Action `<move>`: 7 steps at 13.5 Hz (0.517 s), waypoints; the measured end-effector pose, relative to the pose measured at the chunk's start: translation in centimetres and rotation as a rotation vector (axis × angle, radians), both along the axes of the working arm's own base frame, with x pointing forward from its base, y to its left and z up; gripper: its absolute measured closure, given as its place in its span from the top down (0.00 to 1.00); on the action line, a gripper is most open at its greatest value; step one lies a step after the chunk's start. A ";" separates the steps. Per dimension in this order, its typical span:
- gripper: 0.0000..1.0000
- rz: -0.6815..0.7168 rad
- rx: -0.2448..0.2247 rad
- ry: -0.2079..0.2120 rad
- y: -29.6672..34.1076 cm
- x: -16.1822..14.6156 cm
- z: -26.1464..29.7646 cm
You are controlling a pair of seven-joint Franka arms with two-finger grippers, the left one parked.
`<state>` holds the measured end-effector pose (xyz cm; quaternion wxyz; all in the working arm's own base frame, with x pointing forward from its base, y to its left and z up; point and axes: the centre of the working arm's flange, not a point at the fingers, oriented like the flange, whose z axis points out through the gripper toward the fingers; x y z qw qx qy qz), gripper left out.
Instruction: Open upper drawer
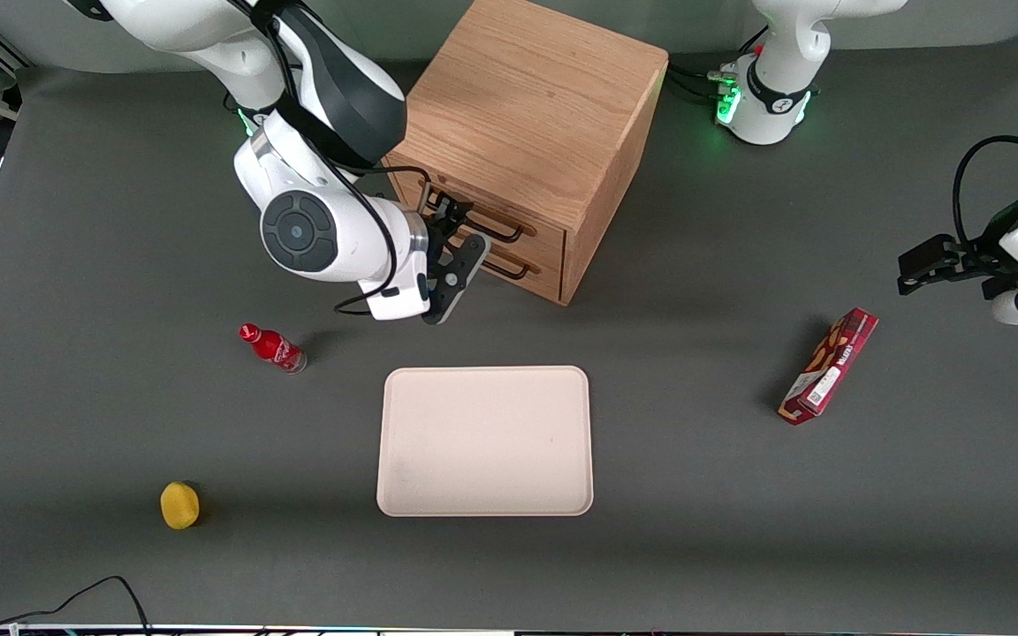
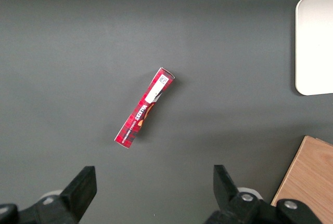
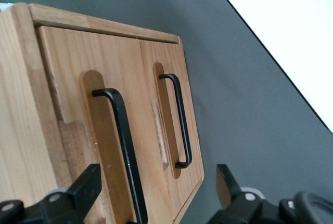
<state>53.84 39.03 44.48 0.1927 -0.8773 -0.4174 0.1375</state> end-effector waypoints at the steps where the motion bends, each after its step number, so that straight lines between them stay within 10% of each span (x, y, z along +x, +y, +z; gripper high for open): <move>1: 0.99 -0.001 0.002 -0.005 0.0 0.0 -0.5; 7: 1.00 0.039 -0.002 -0.002 -0.2 -1.2 -3.0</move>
